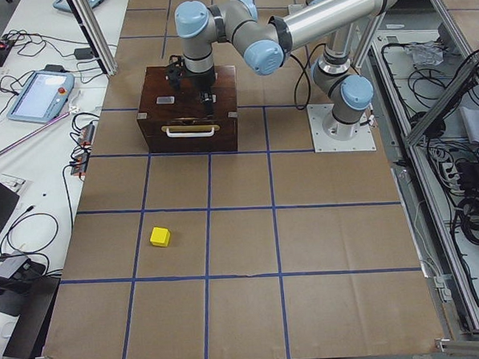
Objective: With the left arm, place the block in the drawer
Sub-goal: 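Move the left gripper to the white drawer handle on the box side, then hook the left gripper onto the white drawer handle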
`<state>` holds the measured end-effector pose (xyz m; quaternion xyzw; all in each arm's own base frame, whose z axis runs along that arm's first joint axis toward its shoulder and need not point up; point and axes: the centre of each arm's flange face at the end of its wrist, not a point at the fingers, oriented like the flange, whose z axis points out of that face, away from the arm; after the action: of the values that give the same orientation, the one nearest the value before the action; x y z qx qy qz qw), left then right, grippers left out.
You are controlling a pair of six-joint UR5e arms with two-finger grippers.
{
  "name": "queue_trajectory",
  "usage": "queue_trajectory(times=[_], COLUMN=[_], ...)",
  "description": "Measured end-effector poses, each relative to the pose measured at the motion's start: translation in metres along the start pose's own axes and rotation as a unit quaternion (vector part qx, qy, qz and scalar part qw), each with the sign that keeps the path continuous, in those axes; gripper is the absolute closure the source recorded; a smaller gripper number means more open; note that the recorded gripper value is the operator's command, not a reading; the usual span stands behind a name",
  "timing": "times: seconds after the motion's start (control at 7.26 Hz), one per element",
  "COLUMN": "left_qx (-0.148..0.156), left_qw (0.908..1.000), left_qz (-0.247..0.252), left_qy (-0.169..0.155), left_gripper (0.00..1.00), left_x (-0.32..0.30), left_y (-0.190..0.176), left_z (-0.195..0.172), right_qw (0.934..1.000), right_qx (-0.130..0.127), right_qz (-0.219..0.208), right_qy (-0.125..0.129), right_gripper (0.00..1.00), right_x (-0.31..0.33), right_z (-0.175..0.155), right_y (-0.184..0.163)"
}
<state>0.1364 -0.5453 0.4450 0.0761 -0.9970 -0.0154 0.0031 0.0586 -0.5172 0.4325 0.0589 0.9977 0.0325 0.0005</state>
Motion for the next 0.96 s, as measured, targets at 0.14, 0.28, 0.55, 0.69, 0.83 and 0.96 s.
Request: queue_trajectory(times=[0.14,0.28,0.55,0.69,0.83,0.96], left_qx=[-0.005,-0.013,-0.017,-0.009,-0.007,-0.006], left_qw=[0.9999,0.9997,0.9971,0.9934,0.9905,0.9890], left_qz=[0.012,0.018,0.053,0.082,0.098,0.099], left_qy=[0.004,0.011,0.052,0.080,0.096,0.109], left_gripper=[0.01,0.01,0.01,0.01,0.01,0.01], left_x=[-0.014,-0.030,-0.053,-0.057,-0.061,-0.068], left_y=[-0.014,-0.029,-0.054,-0.062,-0.069,-0.073], left_z=[0.009,0.024,0.057,0.072,0.086,0.099], right_qw=[1.0000,1.0000,1.0000,1.0000,1.0000,1.0000], right_qx=[0.000,0.000,0.000,0.000,0.000,0.000], right_qz=[0.000,0.000,0.000,0.000,0.000,0.001], right_qy=[0.000,0.000,0.000,0.000,0.000,0.000], right_gripper=[0.00,0.00,0.00,0.00,0.00,0.00], right_x=[0.000,0.000,0.000,0.000,0.000,0.000], right_z=[0.000,0.000,0.000,0.000,0.000,0.000], right_y=[0.000,0.000,0.000,0.000,0.000,0.000])
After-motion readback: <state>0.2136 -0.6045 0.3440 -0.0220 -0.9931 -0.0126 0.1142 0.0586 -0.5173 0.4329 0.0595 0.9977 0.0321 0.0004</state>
